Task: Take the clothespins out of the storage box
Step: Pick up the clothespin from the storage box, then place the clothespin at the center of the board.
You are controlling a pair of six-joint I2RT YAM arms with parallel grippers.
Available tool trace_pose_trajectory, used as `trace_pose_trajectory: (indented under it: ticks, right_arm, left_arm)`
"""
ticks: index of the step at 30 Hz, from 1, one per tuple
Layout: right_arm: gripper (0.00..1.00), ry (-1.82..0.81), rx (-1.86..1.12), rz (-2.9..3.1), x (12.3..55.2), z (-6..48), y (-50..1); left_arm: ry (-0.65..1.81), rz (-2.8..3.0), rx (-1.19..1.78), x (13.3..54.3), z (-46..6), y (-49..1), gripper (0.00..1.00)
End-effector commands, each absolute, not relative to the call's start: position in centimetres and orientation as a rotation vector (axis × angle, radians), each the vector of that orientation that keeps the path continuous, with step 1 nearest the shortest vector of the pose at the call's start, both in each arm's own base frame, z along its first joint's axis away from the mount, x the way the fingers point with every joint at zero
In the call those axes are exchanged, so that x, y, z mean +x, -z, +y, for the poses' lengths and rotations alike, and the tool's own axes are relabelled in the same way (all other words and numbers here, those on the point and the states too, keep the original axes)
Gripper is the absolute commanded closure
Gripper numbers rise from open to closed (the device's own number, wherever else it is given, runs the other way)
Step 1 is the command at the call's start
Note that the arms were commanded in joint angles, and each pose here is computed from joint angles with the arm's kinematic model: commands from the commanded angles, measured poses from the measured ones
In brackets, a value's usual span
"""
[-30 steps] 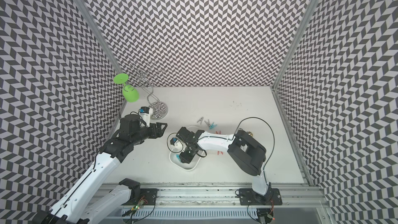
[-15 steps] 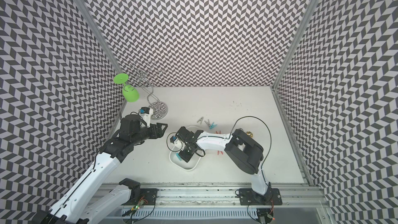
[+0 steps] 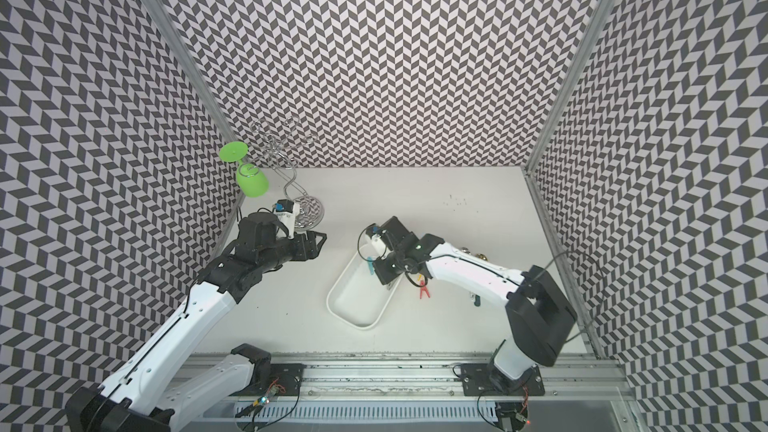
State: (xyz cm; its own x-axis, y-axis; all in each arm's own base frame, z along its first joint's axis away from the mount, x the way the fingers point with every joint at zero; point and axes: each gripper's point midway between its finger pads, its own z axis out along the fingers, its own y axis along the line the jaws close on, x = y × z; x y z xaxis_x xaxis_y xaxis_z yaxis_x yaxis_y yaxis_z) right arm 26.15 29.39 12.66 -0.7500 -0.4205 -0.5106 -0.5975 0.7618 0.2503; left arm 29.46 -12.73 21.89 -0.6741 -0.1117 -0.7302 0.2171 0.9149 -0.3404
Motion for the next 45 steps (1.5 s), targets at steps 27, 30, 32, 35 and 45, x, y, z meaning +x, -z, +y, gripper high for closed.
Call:
trace_pose_trajectory:
  ticks: [27,30,32,35,45]
  right_arm:
    - [0.89,-0.345,0.148,2.893,23.0,13.8,-3.9]
    - [0.82,-0.349,0.104,2.895,23.8,14.3,-4.4]
    - [0.77,-0.359,0.078,2.884,24.5,14.8,-5.1]
    - [0.7,-0.387,0.033,2.84,25.9,15.6,-6.8]
    - [0.67,-0.551,-0.179,2.756,30.4,21.6,-13.0]
  left_arm:
    - [0.322,2.234,0.146,30.4,-11.5,-21.8,0.0]
    - [0.324,2.235,0.155,30.1,-11.7,-21.6,0.0]
    - [0.318,2.232,0.166,30.0,-11.8,-21.7,0.0]
    - [0.305,2.226,0.177,30.0,-11.9,-22.1,0.0]
    - [0.305,2.224,0.207,29.9,-12.9,-22.4,0.0]
